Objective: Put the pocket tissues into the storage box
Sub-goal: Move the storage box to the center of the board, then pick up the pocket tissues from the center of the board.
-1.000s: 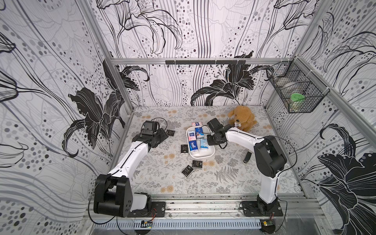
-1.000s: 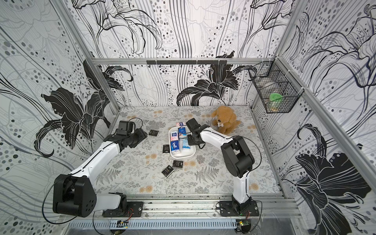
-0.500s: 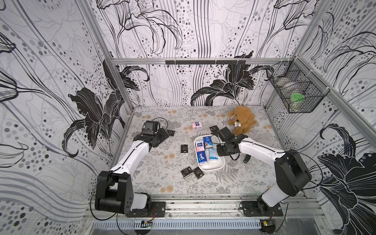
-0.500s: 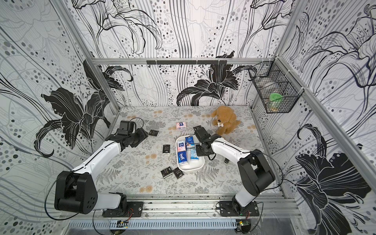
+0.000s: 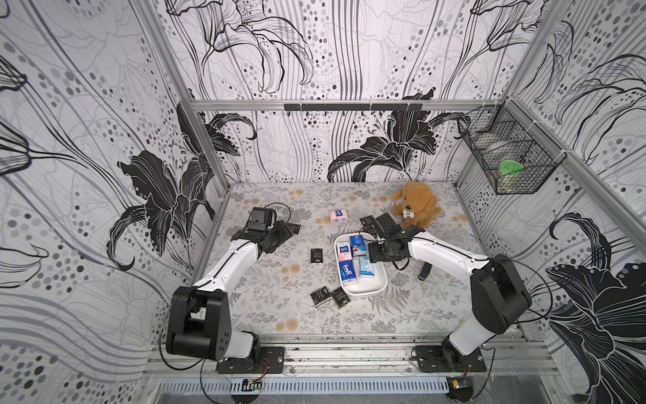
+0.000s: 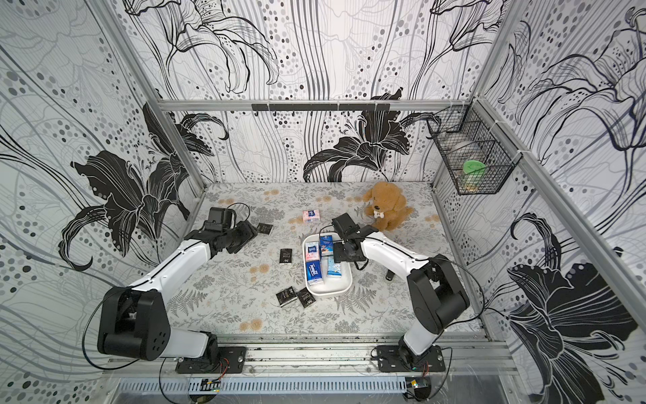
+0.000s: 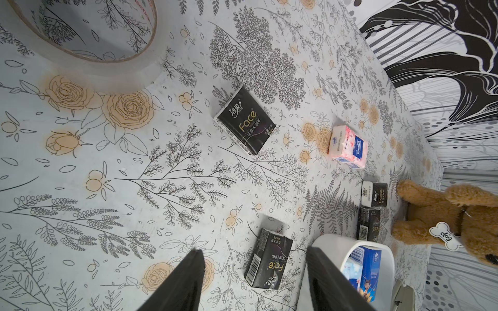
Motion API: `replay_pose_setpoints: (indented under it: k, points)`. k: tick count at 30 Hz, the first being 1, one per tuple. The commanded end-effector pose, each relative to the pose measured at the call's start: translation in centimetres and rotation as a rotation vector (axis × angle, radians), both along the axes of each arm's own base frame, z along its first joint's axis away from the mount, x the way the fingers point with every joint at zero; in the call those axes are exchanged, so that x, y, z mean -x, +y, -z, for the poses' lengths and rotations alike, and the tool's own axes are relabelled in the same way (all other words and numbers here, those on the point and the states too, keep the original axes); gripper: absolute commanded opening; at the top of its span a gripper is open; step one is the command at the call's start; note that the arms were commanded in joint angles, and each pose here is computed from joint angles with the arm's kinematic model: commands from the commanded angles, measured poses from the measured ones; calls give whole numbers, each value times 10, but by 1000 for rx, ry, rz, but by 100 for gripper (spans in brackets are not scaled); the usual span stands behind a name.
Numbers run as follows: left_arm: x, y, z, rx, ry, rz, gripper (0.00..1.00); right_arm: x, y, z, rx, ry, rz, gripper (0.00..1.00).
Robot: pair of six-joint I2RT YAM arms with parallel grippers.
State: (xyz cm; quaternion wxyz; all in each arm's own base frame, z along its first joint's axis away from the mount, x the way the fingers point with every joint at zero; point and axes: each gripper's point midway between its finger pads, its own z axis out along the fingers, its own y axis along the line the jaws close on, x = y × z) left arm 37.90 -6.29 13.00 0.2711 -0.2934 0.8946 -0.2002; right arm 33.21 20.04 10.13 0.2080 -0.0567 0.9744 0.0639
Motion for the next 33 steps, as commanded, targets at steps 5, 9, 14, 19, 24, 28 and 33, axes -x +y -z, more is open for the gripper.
replay_pose_setpoints:
  k: [5,9,14,19,24,28,33]
  points:
    - [-12,-5,10,26,-9,28,65,-66,37,-41,-39,-121,1,86]
    - [-12,-4,6,21,-17,34,65,-106,73,-38,-133,-104,12,88]
    - [-7,0,7,10,-19,28,65,-144,100,-24,-229,-54,90,90]
    - [-2,1,14,12,-7,25,65,-160,121,-10,-307,-6,131,91]
    - [-3,-1,17,24,0,28,65,-165,131,11,-368,48,192,91]
    - [-5,0,13,31,-12,22,65,-171,136,25,-398,67,230,92]
    - [-6,-1,9,39,-21,20,65,-184,144,42,-415,73,250,92]
